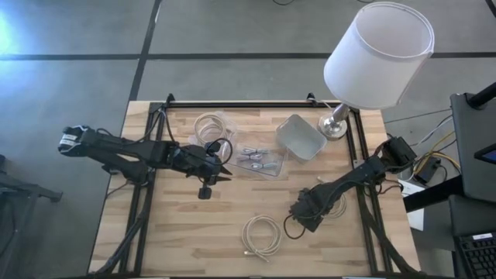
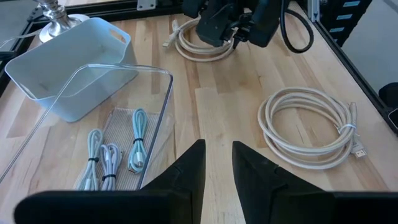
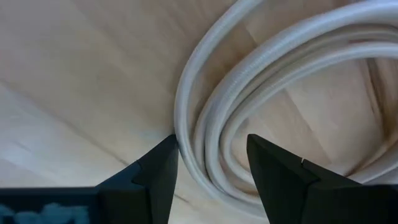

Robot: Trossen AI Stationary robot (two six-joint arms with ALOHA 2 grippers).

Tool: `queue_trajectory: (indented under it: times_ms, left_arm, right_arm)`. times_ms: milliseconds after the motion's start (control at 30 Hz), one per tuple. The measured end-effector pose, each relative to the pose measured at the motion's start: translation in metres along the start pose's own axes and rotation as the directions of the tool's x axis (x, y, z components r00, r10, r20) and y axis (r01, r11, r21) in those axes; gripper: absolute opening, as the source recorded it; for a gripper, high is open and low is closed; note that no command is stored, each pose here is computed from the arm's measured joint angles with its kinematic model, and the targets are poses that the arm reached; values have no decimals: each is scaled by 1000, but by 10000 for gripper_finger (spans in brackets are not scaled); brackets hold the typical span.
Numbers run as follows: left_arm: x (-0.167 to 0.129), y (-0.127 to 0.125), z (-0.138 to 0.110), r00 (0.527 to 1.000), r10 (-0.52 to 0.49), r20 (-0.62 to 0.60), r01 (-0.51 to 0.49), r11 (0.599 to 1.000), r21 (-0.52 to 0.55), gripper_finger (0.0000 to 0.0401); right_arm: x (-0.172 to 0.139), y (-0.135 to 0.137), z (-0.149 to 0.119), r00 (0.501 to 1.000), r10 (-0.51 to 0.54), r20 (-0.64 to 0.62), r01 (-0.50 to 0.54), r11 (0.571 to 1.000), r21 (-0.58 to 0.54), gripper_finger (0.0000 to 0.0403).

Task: Pick & Place USB Port
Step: Put the brown USB cable into the gray bin

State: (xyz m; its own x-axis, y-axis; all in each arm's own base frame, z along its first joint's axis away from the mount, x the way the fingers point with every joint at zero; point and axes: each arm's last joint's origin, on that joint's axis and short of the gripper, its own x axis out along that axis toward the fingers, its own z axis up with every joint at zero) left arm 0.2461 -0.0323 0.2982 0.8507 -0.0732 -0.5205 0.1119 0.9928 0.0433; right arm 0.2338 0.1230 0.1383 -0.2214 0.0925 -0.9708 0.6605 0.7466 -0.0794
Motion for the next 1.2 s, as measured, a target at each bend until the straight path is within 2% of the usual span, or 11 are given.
queue_trajectory:
  times_ms: [200, 567, 800, 900, 1000, 1200]
  left_arm:
    - [0, 0, 0, 1000, 0, 0, 0, 1000, 0, 80]
    - [0, 0, 0, 1000, 0, 0, 0, 1000, 0, 80]
    - [0, 0, 0, 1000, 0, 0, 0, 1000, 0, 80]
    - [0, 0, 0, 1000, 0, -1, 0, 1000, 4, 80]
    - [0, 0, 0, 1000, 0, -1, 0, 1000, 4, 80]
    - [0, 0, 0, 1000, 0, 0, 0, 1000, 4, 80]
  right_arm:
    - [4, -2, 0, 1000, 7, -2, -7, 1000, -2, 166]
    - [1, 6, 2, 997, 72, 21, -73, 997, 4, 41]
    - [-30, 22, 5, 977, 164, 137, -162, 986, -29, 28]
    - [-54, 27, 5, 952, 193, 240, -180, 981, -75, 27]
    - [-79, 26, 4, 916, 160, 368, -134, 986, -95, 26]
    - [-126, 16, 6, 789, 55, 612, -9, 997, -79, 25]
